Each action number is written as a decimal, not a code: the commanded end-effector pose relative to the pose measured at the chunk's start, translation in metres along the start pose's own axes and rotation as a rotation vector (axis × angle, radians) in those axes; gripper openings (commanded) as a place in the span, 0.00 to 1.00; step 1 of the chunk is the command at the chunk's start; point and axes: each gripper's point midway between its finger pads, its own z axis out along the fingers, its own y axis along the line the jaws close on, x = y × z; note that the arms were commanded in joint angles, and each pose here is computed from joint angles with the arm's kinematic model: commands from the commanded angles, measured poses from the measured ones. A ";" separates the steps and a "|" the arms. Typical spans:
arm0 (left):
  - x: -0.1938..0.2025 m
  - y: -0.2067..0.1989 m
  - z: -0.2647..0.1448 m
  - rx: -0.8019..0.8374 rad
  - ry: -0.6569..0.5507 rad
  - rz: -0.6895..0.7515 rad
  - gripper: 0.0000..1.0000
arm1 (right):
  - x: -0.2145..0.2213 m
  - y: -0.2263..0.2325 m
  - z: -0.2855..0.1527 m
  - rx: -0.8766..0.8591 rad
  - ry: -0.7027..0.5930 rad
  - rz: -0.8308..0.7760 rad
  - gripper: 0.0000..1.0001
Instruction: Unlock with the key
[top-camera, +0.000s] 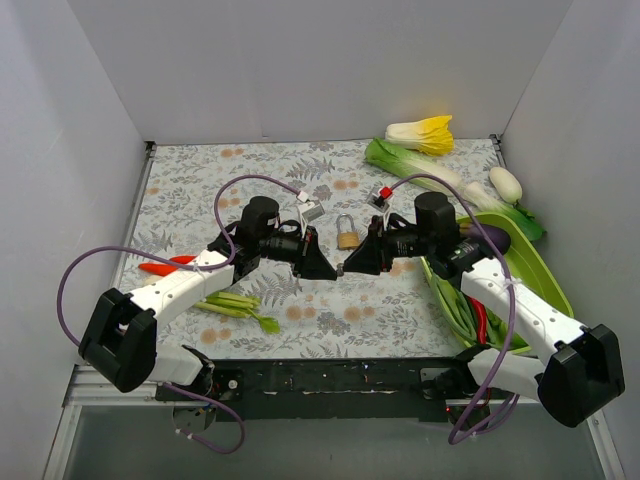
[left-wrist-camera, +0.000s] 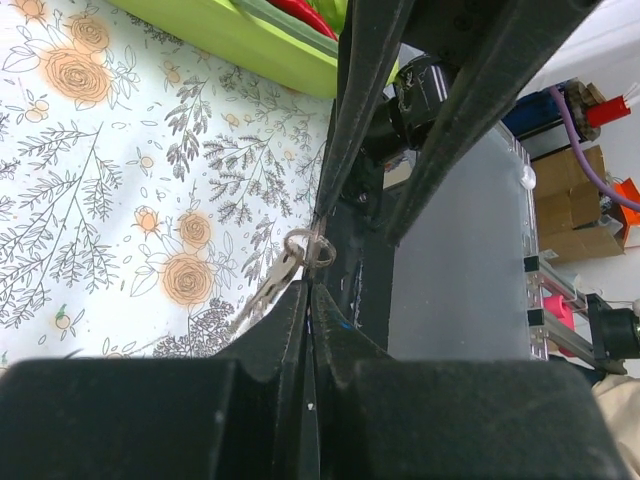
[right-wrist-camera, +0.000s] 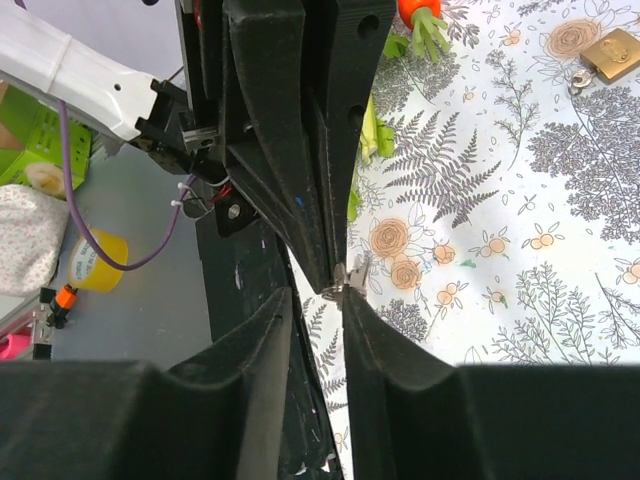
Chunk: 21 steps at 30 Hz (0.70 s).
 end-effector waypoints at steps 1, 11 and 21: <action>-0.005 0.007 0.000 -0.043 -0.023 0.025 0.00 | -0.002 0.014 0.000 -0.082 0.004 -0.026 0.36; 0.005 0.002 0.004 0.004 0.034 0.026 0.00 | 0.003 0.008 0.007 -0.114 0.044 -0.029 0.40; 0.010 -0.004 0.004 0.032 0.062 0.043 0.00 | 0.006 -0.004 0.013 -0.094 0.067 -0.039 0.38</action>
